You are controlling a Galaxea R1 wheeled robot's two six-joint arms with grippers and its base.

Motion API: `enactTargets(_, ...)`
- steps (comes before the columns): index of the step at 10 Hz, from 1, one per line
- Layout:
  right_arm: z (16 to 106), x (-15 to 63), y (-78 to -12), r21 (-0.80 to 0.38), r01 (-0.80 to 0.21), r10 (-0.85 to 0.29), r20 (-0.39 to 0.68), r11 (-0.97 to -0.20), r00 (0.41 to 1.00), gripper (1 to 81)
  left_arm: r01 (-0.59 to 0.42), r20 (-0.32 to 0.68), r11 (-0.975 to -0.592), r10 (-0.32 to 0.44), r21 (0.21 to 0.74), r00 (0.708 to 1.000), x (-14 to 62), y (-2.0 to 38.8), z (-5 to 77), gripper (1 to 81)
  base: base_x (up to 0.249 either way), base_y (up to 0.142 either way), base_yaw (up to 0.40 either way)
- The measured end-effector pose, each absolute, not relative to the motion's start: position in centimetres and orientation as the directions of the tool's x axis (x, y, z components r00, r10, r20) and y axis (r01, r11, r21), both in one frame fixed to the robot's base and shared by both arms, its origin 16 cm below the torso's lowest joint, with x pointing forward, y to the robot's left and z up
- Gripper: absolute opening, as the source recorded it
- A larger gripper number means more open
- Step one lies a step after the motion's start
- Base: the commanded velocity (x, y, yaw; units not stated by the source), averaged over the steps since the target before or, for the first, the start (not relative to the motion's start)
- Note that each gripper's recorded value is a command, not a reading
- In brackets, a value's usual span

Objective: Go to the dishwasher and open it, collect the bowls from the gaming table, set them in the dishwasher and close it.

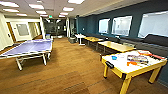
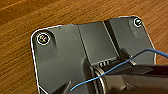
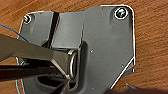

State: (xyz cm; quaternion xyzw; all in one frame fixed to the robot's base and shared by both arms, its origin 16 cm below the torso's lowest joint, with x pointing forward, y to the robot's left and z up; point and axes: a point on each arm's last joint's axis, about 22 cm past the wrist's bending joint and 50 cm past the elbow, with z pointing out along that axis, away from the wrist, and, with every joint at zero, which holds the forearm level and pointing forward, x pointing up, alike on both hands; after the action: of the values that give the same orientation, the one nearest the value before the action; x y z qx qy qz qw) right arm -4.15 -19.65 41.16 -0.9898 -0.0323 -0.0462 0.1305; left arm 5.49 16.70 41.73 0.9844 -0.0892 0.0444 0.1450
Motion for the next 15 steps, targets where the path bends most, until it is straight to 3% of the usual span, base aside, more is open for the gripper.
enactTargets(13, 41.14, -4.19, -19.78, -0.253, 0.076, 0.052, 0.099, -0.965, 0.994, 81.1, -0.188, 0.114, -0.943, -0.162, 0.276, 0.98, 5.5, 16.79, 41.72, 81.1, 0.0, 0.0, -0.399)
enactTargets(15, 41.14, -4.41, -19.6, -0.255, 0.076, 0.053, 0.096, -0.964, 0.994, 81.1, -0.188, 0.118, -0.943, -0.161, 0.276, 0.98, 5.84, 16.76, 41.75, 81.1, 0.0, 0.0, -0.191)
